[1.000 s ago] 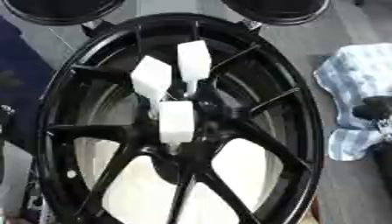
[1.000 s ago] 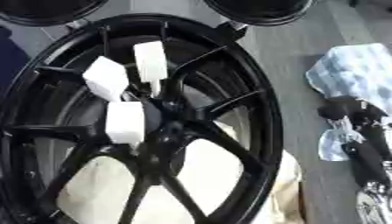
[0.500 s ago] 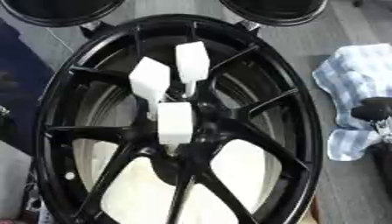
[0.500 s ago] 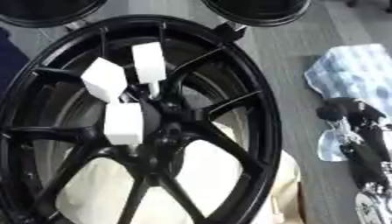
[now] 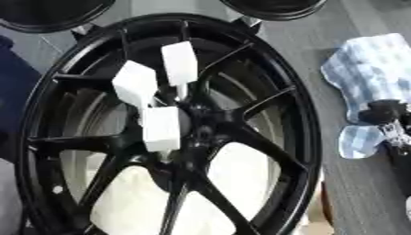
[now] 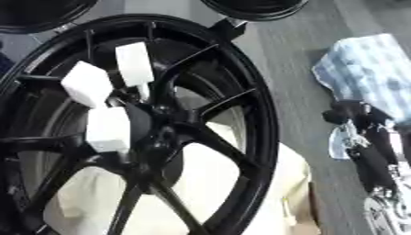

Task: Pull the pin out of the wheel hub.

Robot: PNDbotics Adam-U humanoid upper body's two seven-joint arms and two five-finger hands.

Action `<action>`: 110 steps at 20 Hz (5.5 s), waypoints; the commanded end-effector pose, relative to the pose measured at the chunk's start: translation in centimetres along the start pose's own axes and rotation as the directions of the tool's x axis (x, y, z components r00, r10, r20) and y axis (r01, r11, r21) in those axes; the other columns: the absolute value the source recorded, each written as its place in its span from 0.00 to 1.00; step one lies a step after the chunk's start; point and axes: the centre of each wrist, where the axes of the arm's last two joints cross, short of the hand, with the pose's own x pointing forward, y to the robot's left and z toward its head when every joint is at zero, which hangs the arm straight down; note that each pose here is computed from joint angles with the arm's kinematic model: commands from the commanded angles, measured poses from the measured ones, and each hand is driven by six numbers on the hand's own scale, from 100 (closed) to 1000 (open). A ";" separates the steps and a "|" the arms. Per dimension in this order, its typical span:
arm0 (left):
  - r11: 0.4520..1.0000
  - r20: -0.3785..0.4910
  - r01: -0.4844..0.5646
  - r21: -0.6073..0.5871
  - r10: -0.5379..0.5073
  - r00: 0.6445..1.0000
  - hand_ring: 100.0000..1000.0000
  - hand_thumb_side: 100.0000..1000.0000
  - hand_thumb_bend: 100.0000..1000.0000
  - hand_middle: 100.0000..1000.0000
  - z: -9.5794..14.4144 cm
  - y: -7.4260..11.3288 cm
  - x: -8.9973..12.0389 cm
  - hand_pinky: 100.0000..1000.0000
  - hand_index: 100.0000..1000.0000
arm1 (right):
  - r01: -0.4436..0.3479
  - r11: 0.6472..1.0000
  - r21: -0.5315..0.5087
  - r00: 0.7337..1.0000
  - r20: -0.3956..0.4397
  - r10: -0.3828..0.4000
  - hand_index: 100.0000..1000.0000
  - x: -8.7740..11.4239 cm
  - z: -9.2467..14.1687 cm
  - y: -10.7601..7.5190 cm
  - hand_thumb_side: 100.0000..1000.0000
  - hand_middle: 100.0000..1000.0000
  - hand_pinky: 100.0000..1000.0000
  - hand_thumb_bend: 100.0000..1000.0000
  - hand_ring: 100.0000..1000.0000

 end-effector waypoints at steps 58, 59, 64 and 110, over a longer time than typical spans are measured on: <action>0.556 0.115 0.397 -0.730 -0.473 0.873 0.98 0.40 0.39 0.79 -17.1 10.1 11.5 0.90 0.89 | -0.026 0.992 0.122 0.999 0.025 0.023 0.47 0.8 -0.6 0.1 0.33 0.58 0.69 0.16 0.60; 0.551 0.111 0.400 -0.732 -0.483 0.869 0.97 0.41 0.40 0.78 -17.1 9.9 11.5 0.91 0.90 | -0.025 0.992 0.124 0.999 0.024 0.022 0.47 0.8 -0.6 0.1 0.33 0.58 0.69 0.16 0.60; 0.522 0.082 0.401 -0.752 -0.530 0.844 0.96 0.47 0.49 0.76 -16.9 9.3 11.0 0.91 0.92 | -0.020 0.991 0.129 1.000 0.022 0.017 0.47 0.8 -0.7 0.4 0.34 0.58 0.69 0.16 0.60; 0.447 0.093 0.378 -0.811 -0.540 0.837 0.83 0.25 0.19 0.57 -16.9 9.0 10.9 0.83 0.76 | 0.001 0.992 0.126 1.000 0.006 -0.002 0.46 0.6 -0.9 1.7 0.36 0.57 0.69 0.14 0.59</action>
